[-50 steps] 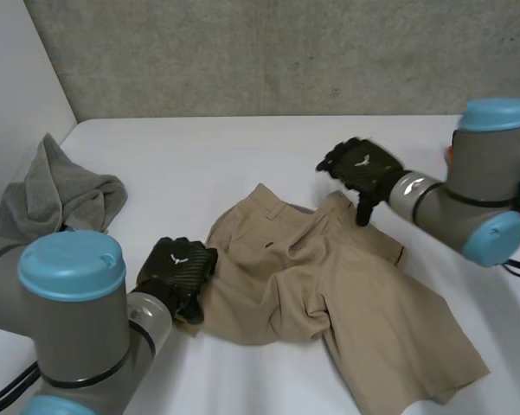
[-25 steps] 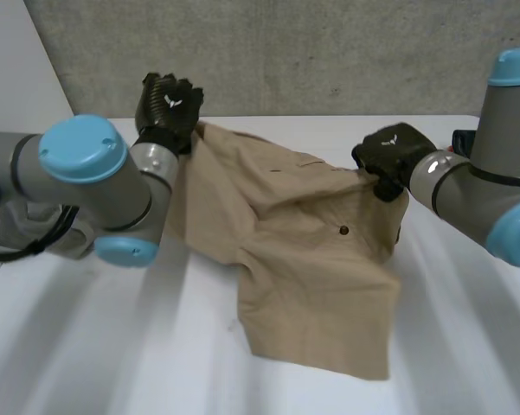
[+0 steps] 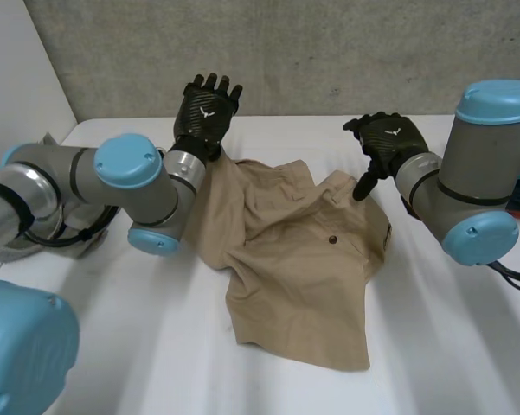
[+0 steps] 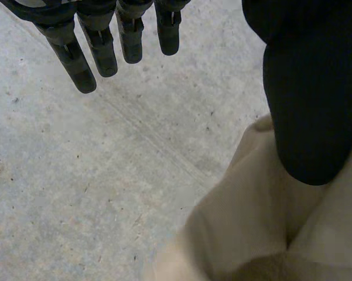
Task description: Fold the laundry.
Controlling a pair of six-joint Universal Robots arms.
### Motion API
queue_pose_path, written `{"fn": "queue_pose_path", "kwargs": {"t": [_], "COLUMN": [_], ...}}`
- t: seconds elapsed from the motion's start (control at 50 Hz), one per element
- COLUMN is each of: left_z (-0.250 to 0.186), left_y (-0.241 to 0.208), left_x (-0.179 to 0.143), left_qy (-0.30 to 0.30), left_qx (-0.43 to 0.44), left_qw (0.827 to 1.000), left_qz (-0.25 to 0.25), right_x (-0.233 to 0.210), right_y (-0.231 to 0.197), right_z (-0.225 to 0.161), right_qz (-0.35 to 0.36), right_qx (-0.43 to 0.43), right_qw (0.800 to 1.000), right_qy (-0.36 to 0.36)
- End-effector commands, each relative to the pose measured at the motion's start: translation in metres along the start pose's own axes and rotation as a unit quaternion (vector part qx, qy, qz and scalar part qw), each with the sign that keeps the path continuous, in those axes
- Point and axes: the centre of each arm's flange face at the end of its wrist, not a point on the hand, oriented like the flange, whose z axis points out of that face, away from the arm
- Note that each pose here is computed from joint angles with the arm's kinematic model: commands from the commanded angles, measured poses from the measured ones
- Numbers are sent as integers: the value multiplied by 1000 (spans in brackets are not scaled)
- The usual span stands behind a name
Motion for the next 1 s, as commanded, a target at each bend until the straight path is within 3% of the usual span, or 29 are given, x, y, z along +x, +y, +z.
{"fn": "queue_pose_path", "kwargs": {"t": [0.02,0.2,0.3,0.38,0.56,0.68,1.0], "left_z": [-44,-137,-187,-208,-203,-187,-174], "left_y": [-68,-120,-140,-144,-114,-97,-93], "left_x": [-25,-1,37,62,116,136,141], "left_qy": [-24,55,132,175,218,221,213], "left_qx": [-16,-69,-87,-93,-120,-128,-119], "left_qw": [1000,993,977,967,958,956,959], "left_qz": [-12,-82,-139,-158,-145,-142,-145], "right_x": [5,33,38,35,27,26,30], "right_y": [-17,4,29,48,70,95,124], "right_z": [-28,-70,-83,-90,-80,-53,-9], "right_qz": [-62,-193,-223,-239,-247,-264,-277], "right_qx": [-3,-64,-101,-114,-75,-40,-26], "right_qw": [998,978,967,959,951,950,950], "right_qy": [-2,-34,-67,-103,-169,-159,-139]}}
